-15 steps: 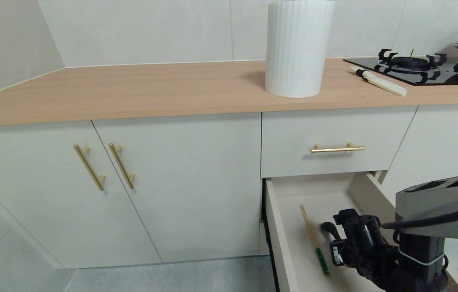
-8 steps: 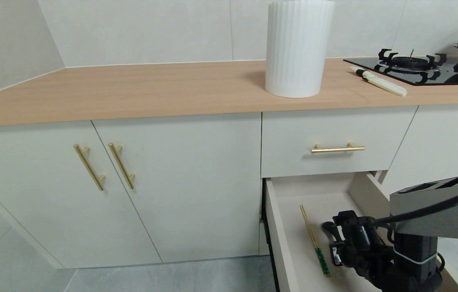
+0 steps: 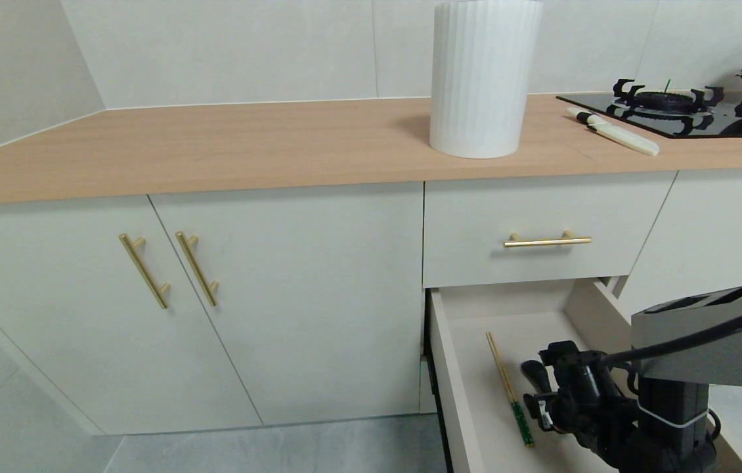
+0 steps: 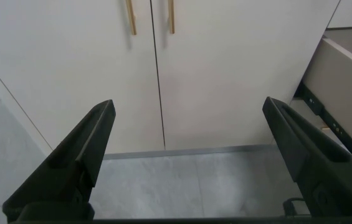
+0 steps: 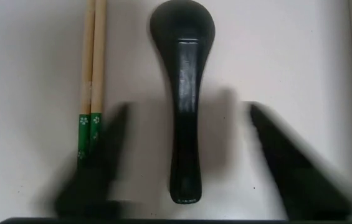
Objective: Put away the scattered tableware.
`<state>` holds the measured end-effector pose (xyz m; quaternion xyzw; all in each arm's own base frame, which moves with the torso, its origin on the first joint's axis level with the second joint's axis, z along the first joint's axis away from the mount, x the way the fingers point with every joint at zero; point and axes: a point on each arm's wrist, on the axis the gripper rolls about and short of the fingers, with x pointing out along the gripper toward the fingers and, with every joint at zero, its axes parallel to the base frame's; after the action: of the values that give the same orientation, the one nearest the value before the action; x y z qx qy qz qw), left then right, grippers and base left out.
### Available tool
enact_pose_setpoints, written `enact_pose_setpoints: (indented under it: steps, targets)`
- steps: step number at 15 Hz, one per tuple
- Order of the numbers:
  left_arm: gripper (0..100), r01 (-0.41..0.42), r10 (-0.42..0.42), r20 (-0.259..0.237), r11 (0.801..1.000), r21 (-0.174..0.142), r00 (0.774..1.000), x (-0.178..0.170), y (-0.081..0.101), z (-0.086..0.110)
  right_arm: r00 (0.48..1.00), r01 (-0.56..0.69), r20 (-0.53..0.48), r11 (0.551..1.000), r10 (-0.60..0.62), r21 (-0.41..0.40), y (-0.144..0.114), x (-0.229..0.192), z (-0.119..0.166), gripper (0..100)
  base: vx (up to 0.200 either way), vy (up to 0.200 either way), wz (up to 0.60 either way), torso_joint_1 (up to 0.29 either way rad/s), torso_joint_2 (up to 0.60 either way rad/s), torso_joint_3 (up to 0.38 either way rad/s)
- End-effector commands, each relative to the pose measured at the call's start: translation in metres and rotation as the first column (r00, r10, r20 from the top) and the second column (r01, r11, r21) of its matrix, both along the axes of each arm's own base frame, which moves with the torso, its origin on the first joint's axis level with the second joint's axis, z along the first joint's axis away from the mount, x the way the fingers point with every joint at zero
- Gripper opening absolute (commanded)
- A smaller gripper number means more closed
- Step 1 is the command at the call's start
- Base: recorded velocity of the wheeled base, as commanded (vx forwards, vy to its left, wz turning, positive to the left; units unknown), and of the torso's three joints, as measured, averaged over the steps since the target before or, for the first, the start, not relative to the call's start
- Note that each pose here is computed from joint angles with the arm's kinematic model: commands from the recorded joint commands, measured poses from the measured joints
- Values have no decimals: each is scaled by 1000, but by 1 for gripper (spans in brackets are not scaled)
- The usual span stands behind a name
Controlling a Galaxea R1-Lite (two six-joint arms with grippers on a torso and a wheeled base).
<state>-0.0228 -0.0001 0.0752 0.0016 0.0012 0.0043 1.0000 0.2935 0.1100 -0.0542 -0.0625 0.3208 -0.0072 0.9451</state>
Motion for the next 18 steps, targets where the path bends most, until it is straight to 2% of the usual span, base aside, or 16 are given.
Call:
enact_pose_setpoints:
  steps: [1,5,7,9,11,12,13,16,18]
  targets:
    - [100,-1,1,-1,1000,0,1000,0,0,0,1000,0,5,1000,0,2,0,0,2,100,0,0,0,0,0,0]
    - [100,-1,1,-1,1000,0,1000,0,0,0,993,50,110,998,-47,-29,-2,-2,39,100,0,0,0,0,0,0]
    - [100,-1,1,-1,1000,0,1000,0,0,0,985,50,163,999,-48,-9,-5,-8,68,100,0,0,0,0,0,0]
    - [100,-1,1,-1,1000,0,1000,0,0,0,982,51,184,999,-50,2,-8,-14,95,100,0,0,0,0,0,0]
    - [100,-1,1,-1,1000,0,1000,0,0,0,977,46,210,999,-48,14,-11,-26,134,100,0,0,0,0,0,0]
    - [100,-1,1,-1,1000,11,1000,0,0,0,976,43,213,999,-45,15,-13,-33,147,100,0,0,0,0,0,0]
    - [100,-1,1,-1,1000,3,1000,0,0,0,976,34,213,999,-36,15,-13,-39,157,100,0,0,0,0,0,0]
    - [100,-1,1,-1,1000,1,1000,0,0,0,987,4,161,1000,-4,-2,-9,-52,168,100,0,0,0,0,0,0]
    - [100,-1,1,-1,1000,1,1000,0,0,0,989,16,149,1000,-18,19,-8,-53,173,100,0,0,0,0,0,0]
